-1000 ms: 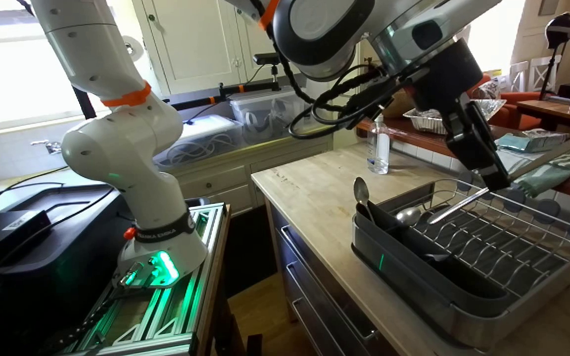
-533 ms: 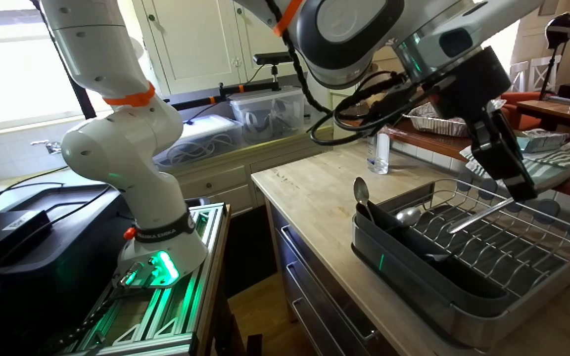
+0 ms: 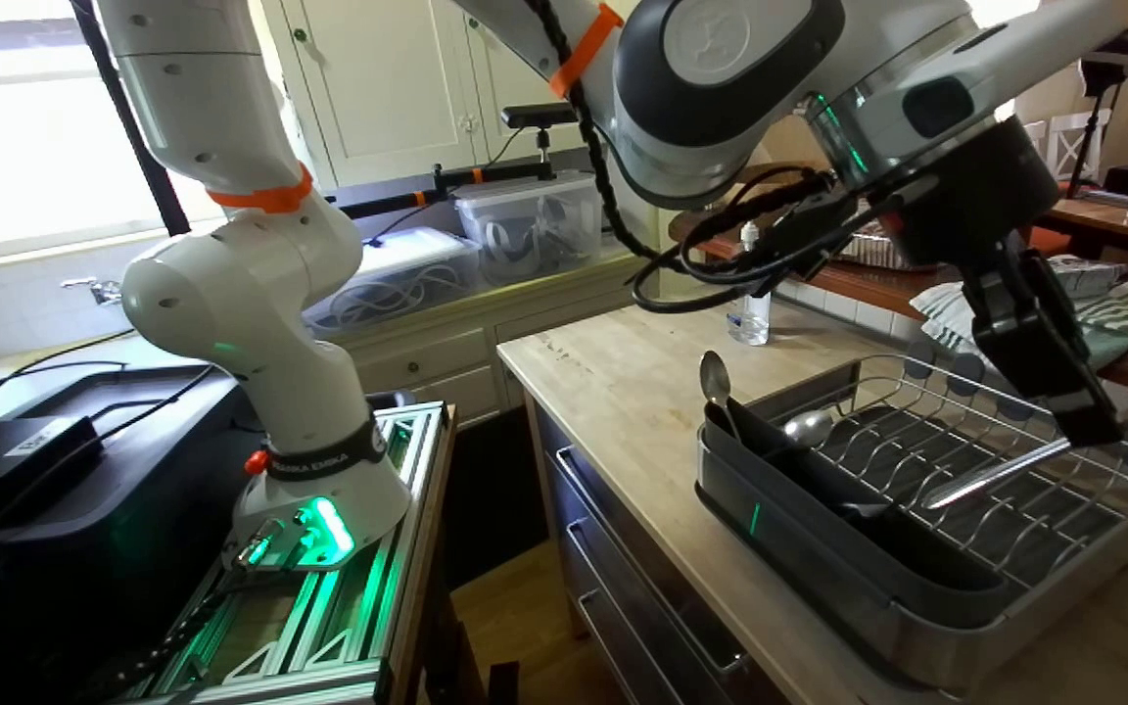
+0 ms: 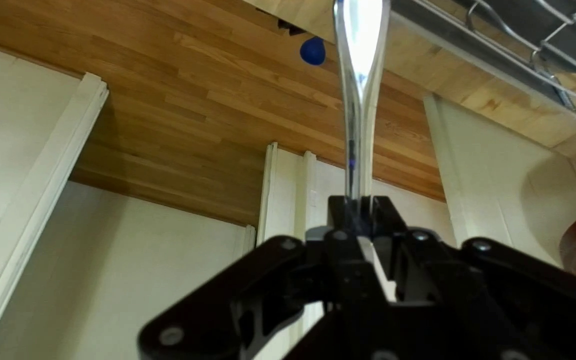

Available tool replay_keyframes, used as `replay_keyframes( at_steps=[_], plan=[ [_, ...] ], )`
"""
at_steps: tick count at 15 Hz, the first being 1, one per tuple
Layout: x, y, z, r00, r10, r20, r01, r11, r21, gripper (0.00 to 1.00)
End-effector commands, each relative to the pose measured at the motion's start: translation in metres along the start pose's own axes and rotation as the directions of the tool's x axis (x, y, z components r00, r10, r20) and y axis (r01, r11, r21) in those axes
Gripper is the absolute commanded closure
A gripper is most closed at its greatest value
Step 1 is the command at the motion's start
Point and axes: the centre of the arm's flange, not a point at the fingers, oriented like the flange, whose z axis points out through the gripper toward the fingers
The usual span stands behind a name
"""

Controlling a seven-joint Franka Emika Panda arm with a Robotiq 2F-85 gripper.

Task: Pick up the knife from the counter and put it on the dish dryer

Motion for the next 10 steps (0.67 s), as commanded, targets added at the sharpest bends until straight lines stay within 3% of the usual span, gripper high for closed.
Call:
replay_keyframes(
  at_steps=[1, 10],
  plan=[
    [-0.002, 0.003, 0.016, 0.999, 0.021, -0.048, -0.022, 0.999, -0.031, 0.96],
    [-0.016, -0.005, 0.040, 0.995, 0.073, -0.062, -0.073, 0.997, -0.002, 0.96]
  ],
)
